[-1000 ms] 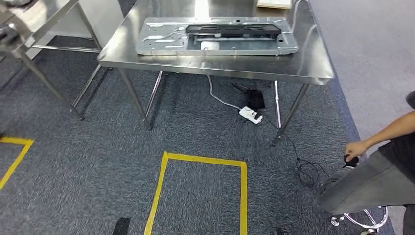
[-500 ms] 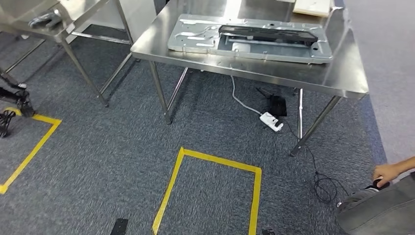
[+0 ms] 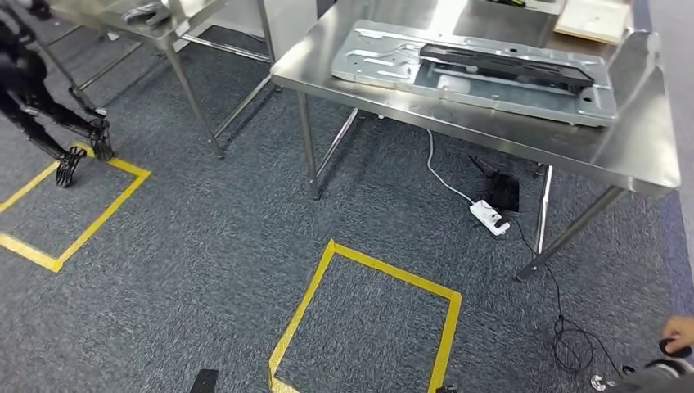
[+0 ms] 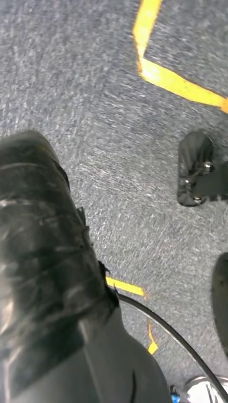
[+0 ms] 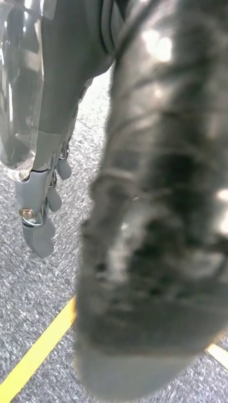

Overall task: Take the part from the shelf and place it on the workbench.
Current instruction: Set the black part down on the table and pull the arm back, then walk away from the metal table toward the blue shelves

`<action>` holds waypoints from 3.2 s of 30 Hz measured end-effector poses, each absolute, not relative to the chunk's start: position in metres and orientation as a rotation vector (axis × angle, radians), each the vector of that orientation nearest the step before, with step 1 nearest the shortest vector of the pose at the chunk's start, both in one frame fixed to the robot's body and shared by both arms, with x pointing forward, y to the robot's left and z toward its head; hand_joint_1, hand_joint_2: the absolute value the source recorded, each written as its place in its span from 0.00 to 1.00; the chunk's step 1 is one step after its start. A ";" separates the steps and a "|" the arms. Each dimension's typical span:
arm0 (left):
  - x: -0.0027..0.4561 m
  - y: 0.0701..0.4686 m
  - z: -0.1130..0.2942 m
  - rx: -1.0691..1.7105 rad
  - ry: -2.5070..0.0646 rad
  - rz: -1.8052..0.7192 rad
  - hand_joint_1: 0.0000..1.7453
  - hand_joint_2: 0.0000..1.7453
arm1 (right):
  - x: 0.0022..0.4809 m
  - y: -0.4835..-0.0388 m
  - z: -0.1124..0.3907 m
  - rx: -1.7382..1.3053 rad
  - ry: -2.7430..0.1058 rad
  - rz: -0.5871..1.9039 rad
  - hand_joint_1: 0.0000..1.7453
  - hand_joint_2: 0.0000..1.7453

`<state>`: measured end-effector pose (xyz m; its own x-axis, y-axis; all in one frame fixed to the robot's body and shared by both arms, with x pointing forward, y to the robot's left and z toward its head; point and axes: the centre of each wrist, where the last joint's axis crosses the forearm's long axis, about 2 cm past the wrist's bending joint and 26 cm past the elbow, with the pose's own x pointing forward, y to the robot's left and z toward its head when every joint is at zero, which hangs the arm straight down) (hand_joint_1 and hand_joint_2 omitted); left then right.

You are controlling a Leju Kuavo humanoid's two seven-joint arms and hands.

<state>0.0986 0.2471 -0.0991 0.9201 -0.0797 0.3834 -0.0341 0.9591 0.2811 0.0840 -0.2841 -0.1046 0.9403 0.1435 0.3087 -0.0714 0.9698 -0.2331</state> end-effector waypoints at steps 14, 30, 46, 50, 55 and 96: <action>0.099 0.246 -0.099 0.302 -0.395 -0.036 0.00 0.00 | 0.083 -0.288 -0.105 -0.231 -0.303 0.151 0.00 0.00; 0.094 0.245 -0.099 0.363 -0.317 0.065 0.00 0.00 | 0.084 -0.293 -0.105 -0.153 -0.357 0.071 0.00 0.00; 0.077 0.245 -0.103 0.354 -0.287 0.116 0.00 0.00 | 0.087 -0.289 -0.104 -0.147 -0.305 0.118 0.00 0.00; 0.073 0.248 -0.104 0.342 -0.255 0.103 0.00 0.00 | 0.088 -0.294 -0.104 -0.161 -0.332 0.112 0.00 0.00; 0.074 0.248 -0.104 0.328 -0.243 0.094 0.00 0.00 | 0.084 -0.298 -0.105 -0.178 -0.334 0.112 0.00 0.00; 0.103 0.241 -0.098 0.288 -0.295 -0.136 0.00 0.00 | 0.085 -0.272 -0.104 -0.208 -0.191 0.645 0.00 0.00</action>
<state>0.1029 0.2409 -0.0976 0.9481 -0.1734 0.2665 0.0899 0.9502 0.2984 0.0854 -0.2722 -0.1044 0.7831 0.6119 0.1111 -0.5739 0.7799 -0.2499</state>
